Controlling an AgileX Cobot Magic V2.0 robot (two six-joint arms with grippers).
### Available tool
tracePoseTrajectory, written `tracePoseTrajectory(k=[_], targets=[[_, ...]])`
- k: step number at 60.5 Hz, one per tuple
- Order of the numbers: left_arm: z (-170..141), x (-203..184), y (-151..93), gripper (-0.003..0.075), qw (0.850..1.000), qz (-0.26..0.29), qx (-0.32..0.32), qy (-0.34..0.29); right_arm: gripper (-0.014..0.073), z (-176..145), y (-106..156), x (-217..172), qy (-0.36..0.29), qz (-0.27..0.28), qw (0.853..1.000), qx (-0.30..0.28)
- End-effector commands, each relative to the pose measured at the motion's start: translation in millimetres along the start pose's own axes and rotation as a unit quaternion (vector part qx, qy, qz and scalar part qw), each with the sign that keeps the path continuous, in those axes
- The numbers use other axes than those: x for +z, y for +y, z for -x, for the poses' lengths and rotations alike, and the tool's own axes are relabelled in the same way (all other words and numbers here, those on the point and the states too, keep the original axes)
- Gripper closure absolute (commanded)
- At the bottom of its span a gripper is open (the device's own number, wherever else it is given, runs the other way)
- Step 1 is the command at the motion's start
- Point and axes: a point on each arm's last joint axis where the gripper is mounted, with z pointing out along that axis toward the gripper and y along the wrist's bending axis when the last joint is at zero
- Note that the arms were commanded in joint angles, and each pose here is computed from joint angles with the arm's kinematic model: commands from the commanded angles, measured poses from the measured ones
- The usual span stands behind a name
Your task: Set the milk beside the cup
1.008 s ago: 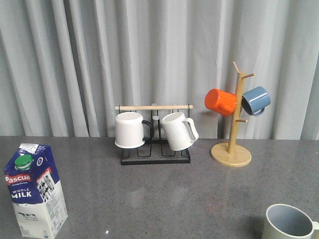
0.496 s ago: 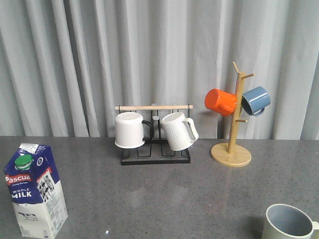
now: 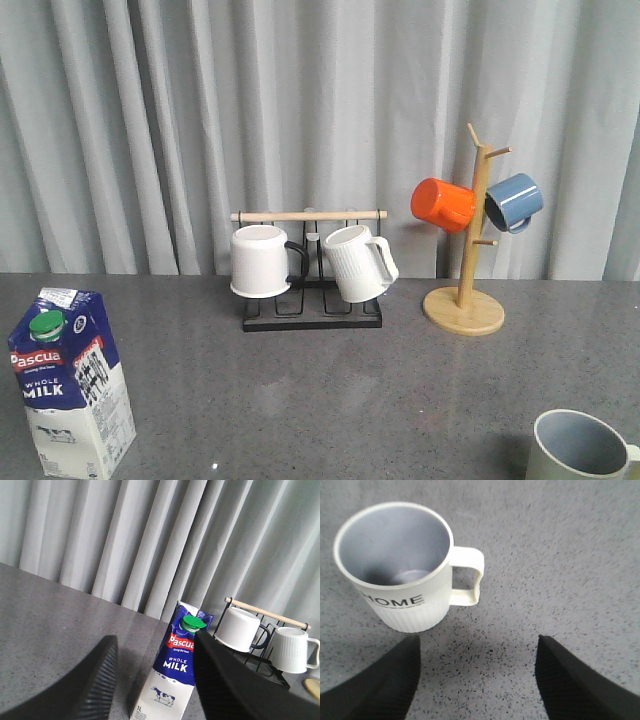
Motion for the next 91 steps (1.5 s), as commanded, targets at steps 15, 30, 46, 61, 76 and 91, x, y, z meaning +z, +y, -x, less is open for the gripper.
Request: tracePoseTrajectory(k=[15, 30, 46, 61, 76, 91], targets=[[11, 1, -6, 0.0372, 1.0, -0.016, -0.001, -0.019, 0.0127, 19, -3, 36, -0.037, -0.011, 0.999, -0.029], [11, 1, -6, 0.0372, 1.0, -0.016, -0.001, -0.019, 0.0127, 17, -8, 54, -0.019, -0.022, 0.999, -0.041], [11, 1, -5, 0.0372, 1.0, -0.015, -0.001, -0.017, 0.0127, 21, -13, 57, -0.039, -0.029, 0.998, -0.026], [10, 1, -5, 0.0372, 1.0, -0.011, -0.001, -0.013, 0.0127, 22, -13, 57, -0.05, -0.029, 0.998, -0.026], [10, 1, -4, 0.0372, 1.0, -0.007, -0.001, -0.009, 0.0132, 20, -13, 72, -0.038, -0.025, 0.999, -0.028], [8, 1, -2, 0.0372, 1.0, 0.002, 0.0, 0.0, 0.0132, 22, -11, 96, -0.065, -0.016, 0.997, -0.031]])
